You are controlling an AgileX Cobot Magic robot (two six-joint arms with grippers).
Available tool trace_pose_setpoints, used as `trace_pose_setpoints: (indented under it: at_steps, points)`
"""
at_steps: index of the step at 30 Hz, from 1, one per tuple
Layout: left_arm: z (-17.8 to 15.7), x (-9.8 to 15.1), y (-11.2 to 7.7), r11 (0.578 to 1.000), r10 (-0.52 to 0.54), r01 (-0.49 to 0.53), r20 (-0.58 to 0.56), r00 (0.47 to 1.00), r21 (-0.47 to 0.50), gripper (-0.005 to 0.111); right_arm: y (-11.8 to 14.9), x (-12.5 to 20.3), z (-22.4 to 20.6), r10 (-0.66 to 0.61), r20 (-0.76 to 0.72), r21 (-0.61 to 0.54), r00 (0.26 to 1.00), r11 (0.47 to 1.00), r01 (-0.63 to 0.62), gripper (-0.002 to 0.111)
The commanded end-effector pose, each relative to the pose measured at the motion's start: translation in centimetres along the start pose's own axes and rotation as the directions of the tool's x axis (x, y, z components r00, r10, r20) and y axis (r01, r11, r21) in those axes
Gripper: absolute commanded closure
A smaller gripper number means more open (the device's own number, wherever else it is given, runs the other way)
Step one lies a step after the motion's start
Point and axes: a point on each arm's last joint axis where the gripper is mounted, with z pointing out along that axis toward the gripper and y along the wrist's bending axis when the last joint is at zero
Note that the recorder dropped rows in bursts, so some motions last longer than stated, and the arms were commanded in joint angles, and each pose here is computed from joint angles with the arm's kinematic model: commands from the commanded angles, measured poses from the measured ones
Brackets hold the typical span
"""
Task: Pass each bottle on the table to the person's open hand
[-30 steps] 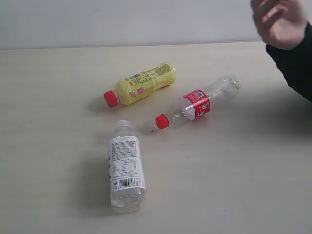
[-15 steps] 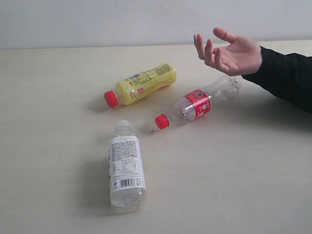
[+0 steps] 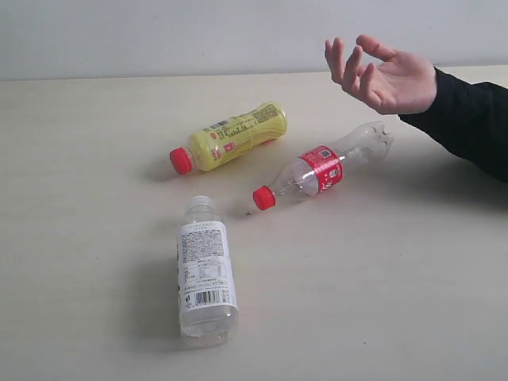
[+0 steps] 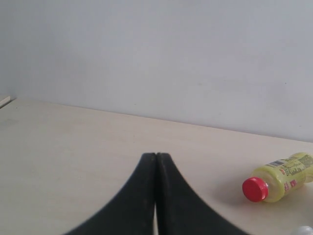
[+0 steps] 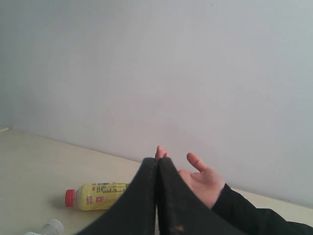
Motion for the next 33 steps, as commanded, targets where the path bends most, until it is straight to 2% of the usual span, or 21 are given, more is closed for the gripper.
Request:
trace_pose_setpoints:
  at_steps: [1,13,17,21,23,26,30,33]
  points:
    - [0.0,0.1,0.0,1.0,0.004,-0.004,0.002,1.0,0.007,0.107,0.0,0.1,-0.1,-0.009,0.004,0.002,1.0,1.0,0.009,0.108]
    - [0.0,0.1,0.0,1.0,0.004,-0.004,0.002,1.0,0.005,0.107,-0.1,0.0,-0.1,-0.022,0.009,0.013,1.0,1.0,0.022,0.108]
    - [0.0,0.1,0.0,1.0,0.004,-0.004,0.002,1.0,0.005,0.107,-0.6,2.3,1.3,-0.006,-0.005,0.043,1.0,0.999,0.006,0.108]
    - [0.0,0.1,0.0,1.0,0.004,-0.004,0.002,1.0,0.005,0.107,-0.6,2.6,1.6,0.055,0.029,0.039,0.998,0.998,-0.057,0.108]
    - [0.0,0.1,0.0,1.0,0.004,-0.004,0.002,1.0,0.005,0.107,-0.7,2.2,2.1,0.05,-0.015,0.034,0.999,0.998,-0.049,0.108]
    - [0.0,0.1,0.0,1.0,0.004,-0.004,0.002,1.0,0.005,0.107,-0.7,1.4,3.9,0.112,-0.115,-0.005,0.987,0.994,-0.113,0.106]
    - [0.0,0.1,0.0,1.0,0.004,-0.004,0.002,1.0,0.005,0.107,0.2,0.3,7.2,0.122,-0.303,-0.174,0.945,0.968,-0.181,0.105]
    - [0.0,0.1,0.0,1.0,0.004,-0.004,0.002,1.0,0.005,0.107,0.3,-0.6,9.9,0.165,-0.393,-0.224,0.904,0.937,-0.269,0.105]
